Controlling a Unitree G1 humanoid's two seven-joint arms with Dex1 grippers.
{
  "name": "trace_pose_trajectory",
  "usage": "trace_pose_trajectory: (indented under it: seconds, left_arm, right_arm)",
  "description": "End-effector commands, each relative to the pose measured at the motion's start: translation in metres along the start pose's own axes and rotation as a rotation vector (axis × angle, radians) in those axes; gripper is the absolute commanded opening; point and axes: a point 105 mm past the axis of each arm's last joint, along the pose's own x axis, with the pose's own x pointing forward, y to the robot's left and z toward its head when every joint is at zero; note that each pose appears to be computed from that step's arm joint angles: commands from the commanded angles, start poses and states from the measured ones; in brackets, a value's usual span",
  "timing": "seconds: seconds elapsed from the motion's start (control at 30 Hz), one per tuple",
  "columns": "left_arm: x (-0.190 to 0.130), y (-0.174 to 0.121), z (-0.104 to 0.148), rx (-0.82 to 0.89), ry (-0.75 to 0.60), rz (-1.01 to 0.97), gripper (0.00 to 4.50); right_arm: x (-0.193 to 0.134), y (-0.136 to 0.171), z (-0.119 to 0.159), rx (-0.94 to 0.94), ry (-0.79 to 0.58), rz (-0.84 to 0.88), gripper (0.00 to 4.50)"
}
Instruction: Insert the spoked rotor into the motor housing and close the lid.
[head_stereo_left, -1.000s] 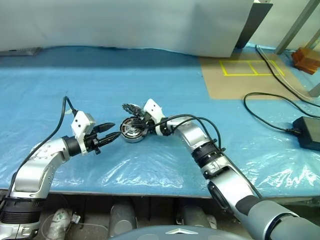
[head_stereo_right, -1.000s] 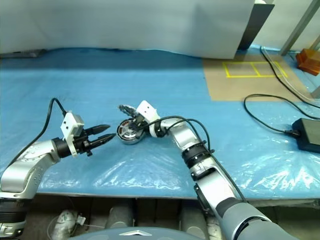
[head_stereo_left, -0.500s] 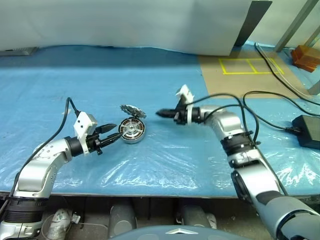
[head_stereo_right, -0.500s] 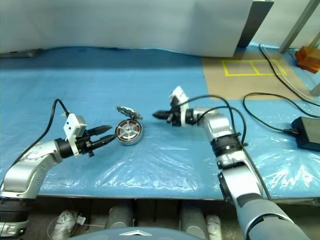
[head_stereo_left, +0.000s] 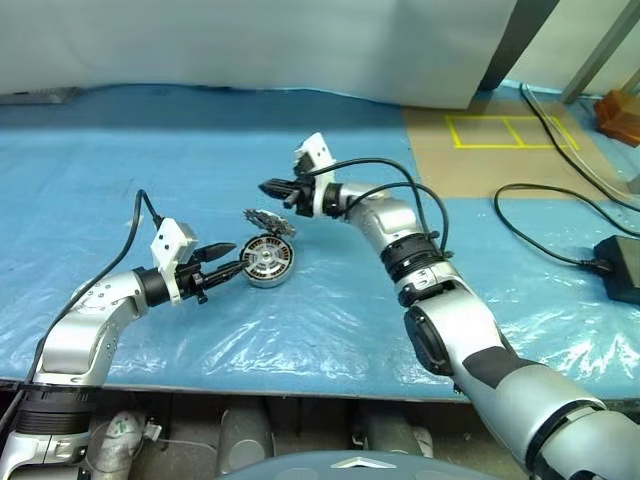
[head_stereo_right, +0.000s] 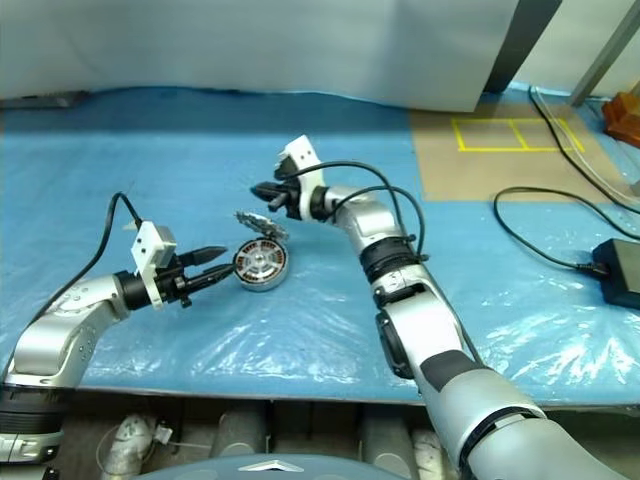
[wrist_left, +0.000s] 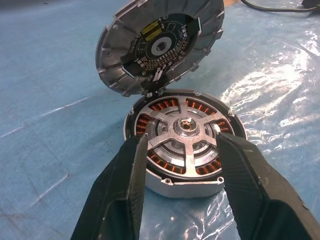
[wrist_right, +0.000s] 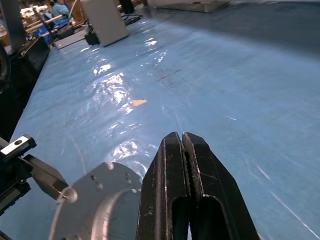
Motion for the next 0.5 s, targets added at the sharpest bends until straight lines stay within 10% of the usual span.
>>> trace_pose_trajectory:
  seconds: [0.03, 0.5]
  left_arm:
    - [-0.004, -0.002, 0.007, 0.026, -0.020, 0.004, 2.29]
    - [-0.008, -0.006, 0.004, 0.023, -0.005, 0.013, 2.29]
  right_arm:
    - [-0.002, 0.019, 0.011, -0.059, -0.014, 0.117, 0.02]
    - [-0.008, 0.051, -0.078, -0.053, 0.234, 0.250, 0.02]
